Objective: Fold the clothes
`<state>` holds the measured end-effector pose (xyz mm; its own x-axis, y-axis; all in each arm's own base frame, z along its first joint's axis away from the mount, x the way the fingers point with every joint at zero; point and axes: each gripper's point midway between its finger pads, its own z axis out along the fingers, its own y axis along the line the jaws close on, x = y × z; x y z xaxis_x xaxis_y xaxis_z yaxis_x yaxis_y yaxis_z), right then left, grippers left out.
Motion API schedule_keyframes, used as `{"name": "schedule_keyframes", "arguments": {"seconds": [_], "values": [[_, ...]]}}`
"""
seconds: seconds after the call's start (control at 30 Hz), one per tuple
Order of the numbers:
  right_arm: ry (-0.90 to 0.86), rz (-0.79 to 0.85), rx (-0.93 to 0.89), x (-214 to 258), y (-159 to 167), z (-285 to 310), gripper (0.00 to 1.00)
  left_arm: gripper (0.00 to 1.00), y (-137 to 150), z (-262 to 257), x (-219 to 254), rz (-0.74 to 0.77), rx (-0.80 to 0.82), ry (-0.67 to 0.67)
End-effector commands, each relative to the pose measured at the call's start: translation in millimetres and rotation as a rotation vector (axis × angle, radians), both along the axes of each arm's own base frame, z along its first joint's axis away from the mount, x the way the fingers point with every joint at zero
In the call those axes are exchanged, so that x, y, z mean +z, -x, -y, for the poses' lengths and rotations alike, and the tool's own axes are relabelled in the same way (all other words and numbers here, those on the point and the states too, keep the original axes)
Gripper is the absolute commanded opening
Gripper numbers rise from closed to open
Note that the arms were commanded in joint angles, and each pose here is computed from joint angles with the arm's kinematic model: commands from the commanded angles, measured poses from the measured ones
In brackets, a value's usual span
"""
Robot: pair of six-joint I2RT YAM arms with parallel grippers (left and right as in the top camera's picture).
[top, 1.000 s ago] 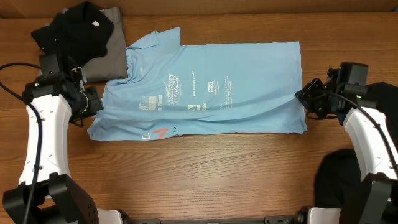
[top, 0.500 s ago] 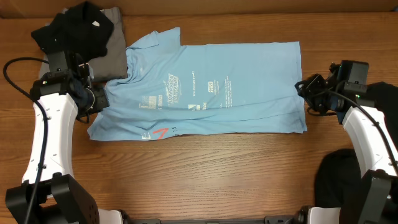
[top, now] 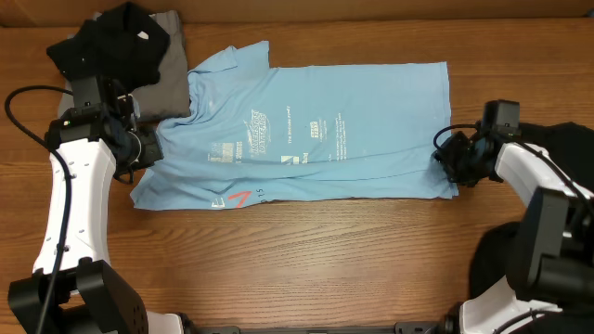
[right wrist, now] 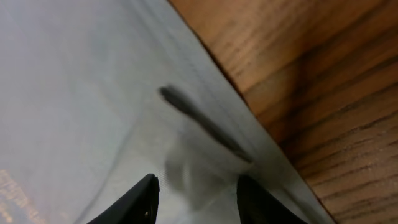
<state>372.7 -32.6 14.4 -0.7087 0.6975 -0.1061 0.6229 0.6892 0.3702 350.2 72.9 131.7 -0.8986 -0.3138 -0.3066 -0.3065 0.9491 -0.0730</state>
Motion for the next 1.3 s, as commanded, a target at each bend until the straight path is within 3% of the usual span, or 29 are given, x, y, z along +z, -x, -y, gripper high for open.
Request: {"name": "schedule_keyframes", "arguments": {"seconds": [0.0,0.1,0.3,0.37,0.77,1.27], "values": [[0.019,-0.002,0.006,-3.1,-4.2,1.4,0.41,0.08,-6.1,2.1,8.6,0.028,-0.002,0.005],[0.02,0.001,0.006,-2.9,-5.0,1.6,0.38,0.07,-6.1,2.0,8.5,0.028,-0.002,0.005],[0.026,0.013,-0.001,-1.5,-7.9,4.7,0.09,0.07,-5.9,2.0,8.5,0.027,-0.002,0.005],[0.021,0.014,-0.004,-1.0,-8.0,5.7,0.05,0.07,-5.9,2.0,8.4,0.027,-0.002,0.005],[-0.014,0.083,0.085,28.1,-21.7,-3.2,0.04,0.07,-7.4,1.8,9.0,0.033,-0.002,0.004],[-0.092,0.222,-0.067,49.3,-57.6,6.0,0.04,0.05,-20.4,-1.2,10.1,0.079,-0.002,-0.007]]}}
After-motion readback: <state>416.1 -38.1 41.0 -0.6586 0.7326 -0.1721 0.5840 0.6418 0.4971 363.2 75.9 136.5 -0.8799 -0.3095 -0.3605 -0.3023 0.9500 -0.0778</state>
